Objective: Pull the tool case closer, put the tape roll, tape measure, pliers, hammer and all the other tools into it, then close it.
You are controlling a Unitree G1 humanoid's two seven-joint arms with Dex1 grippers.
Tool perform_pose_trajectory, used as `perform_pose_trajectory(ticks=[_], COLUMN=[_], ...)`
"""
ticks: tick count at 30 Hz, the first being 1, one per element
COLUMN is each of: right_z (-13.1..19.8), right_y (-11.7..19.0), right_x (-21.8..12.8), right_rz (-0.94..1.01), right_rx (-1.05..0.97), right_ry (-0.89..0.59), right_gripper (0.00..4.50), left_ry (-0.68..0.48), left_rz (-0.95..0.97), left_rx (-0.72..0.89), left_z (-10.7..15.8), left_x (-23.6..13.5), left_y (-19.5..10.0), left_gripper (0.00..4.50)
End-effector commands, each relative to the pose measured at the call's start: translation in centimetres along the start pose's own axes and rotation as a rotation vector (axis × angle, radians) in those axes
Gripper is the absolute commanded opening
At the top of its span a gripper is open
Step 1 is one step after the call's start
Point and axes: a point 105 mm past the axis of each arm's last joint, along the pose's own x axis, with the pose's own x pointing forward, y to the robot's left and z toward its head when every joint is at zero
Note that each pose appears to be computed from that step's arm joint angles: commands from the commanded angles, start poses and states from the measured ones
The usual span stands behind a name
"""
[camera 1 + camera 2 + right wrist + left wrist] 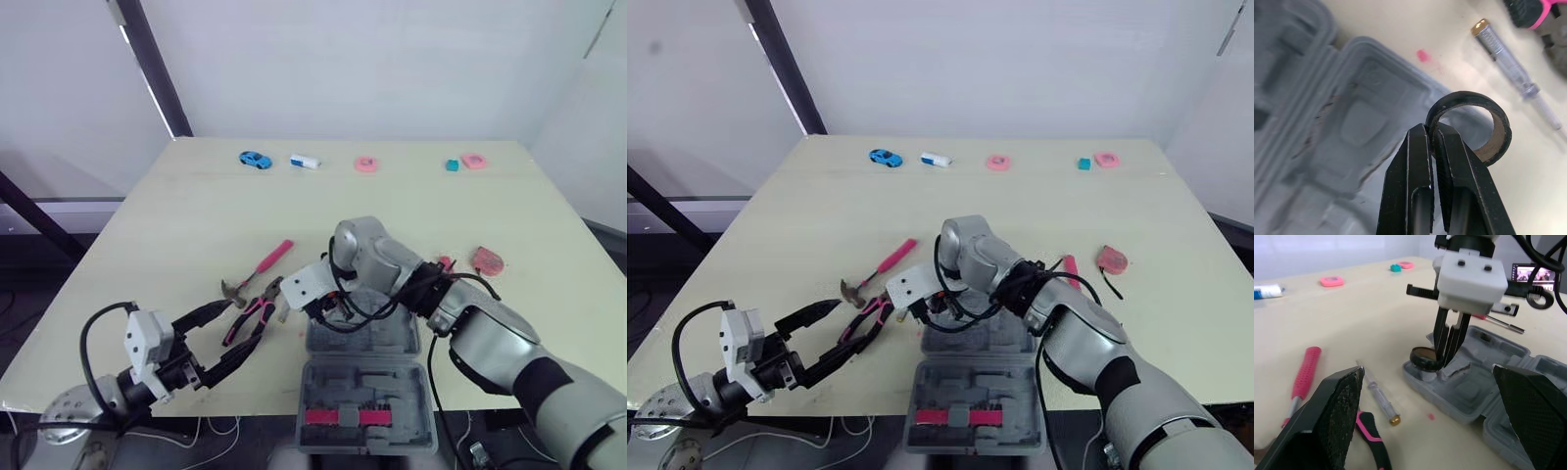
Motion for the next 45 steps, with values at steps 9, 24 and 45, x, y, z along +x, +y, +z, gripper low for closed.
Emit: perform_pose_trajectory(ticks=[9, 24, 45], right_z=[-0.2, -0.6, -0.5], right_y=[-0.1, -0.1, -0.7], right_x=[0.1, 0.3, -0.4], right_rz=[-0.004, -0.023, -0.070], right_rx=[-0.018, -0.020, 0.032], right_ry=[-0.004, -0.001, -0.041], right_gripper=[0.12, 0.12, 1.61], left_ry=[-0.019, -0.007, -0.004], left_rz=[-0.027, -0.050, -0.093], left_rx=[0.049, 0.052, 0.054], left_z=[0.9, 0.4, 0.5], left_x=[0.5, 0.7, 1.7], left_y=[0.2, 0.2, 0.5], left_gripper=[4.50, 4.50, 4.50])
